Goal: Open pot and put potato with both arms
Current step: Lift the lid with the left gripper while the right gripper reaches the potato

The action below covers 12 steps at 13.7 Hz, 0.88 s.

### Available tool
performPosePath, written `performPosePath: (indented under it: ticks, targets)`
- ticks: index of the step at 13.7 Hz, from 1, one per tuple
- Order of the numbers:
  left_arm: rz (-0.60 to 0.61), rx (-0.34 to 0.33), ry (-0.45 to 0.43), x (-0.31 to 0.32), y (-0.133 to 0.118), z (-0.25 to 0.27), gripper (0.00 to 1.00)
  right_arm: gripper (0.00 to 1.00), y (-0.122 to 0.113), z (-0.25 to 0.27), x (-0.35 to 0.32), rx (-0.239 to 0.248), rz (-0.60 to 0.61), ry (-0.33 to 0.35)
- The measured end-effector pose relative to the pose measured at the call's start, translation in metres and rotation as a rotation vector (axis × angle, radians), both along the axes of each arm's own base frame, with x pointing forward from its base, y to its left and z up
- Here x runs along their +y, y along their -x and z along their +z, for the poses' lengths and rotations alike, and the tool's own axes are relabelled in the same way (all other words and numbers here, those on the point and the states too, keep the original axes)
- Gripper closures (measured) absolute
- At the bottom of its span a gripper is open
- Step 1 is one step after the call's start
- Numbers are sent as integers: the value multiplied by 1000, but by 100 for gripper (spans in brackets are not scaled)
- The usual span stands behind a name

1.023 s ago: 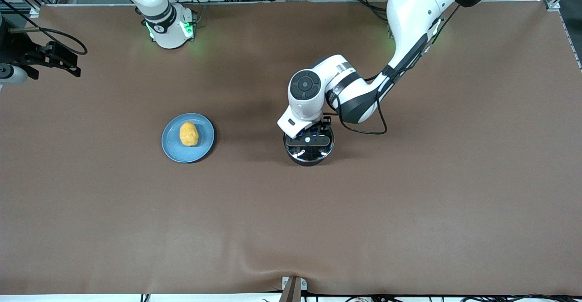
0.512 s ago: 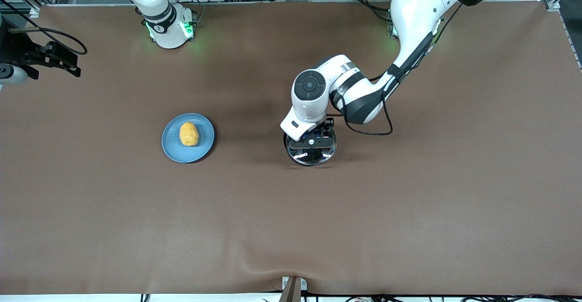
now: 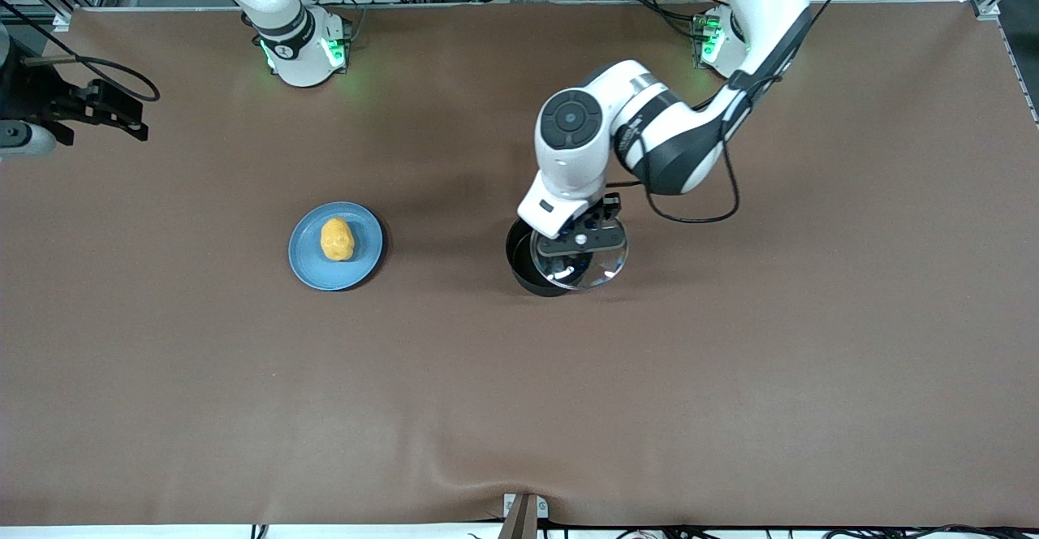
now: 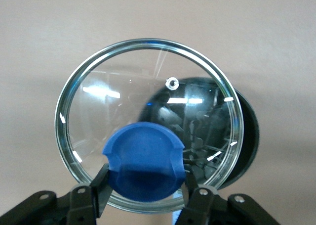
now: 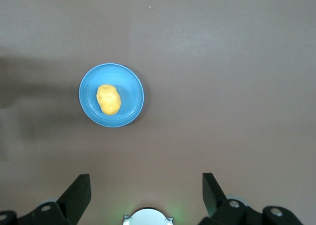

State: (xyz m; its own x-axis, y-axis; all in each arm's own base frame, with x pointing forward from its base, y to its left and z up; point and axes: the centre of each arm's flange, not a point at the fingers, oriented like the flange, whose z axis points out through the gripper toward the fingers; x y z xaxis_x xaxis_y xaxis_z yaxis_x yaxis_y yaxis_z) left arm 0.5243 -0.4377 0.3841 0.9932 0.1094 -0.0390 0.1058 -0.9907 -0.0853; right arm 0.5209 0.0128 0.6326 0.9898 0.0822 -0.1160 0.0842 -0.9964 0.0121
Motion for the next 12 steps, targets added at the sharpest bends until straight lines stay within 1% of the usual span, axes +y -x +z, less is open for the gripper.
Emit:
performPosePath:
  ticks: [2, 3, 5, 6, 8, 9, 10, 12]
  targets:
    - [21, 4, 10, 26, -8, 13, 40, 0, -6, -13, 18, 27, 38, -2]
    - [36, 5, 20, 43, -14, 21, 40, 0, -10, -24, 29, 53, 59, -2]
    - [68, 8, 50, 80, -26, 39, 40, 0, -15, -55, 45, 148, 88, -10]
    - [84, 9, 68, 103, -32, 48, 40, 0, -19, -76, 52, 186, 100, -30]
    - [123, -2, 99, 146, -44, 68, 40, 0, -28, -116, 63, 234, 126, -94]
    - [147, -13, 107, 167, -49, 78, 40, 0, -31, -135, 65, 244, 136, -114]
    - [169, -28, 107, 185, -54, 87, 40, 0, -32, -153, 68, 242, 143, -122]
    - [191, -57, 86, 217, -60, 102, 40, 0, -31, -186, 80, 212, 160, -122]
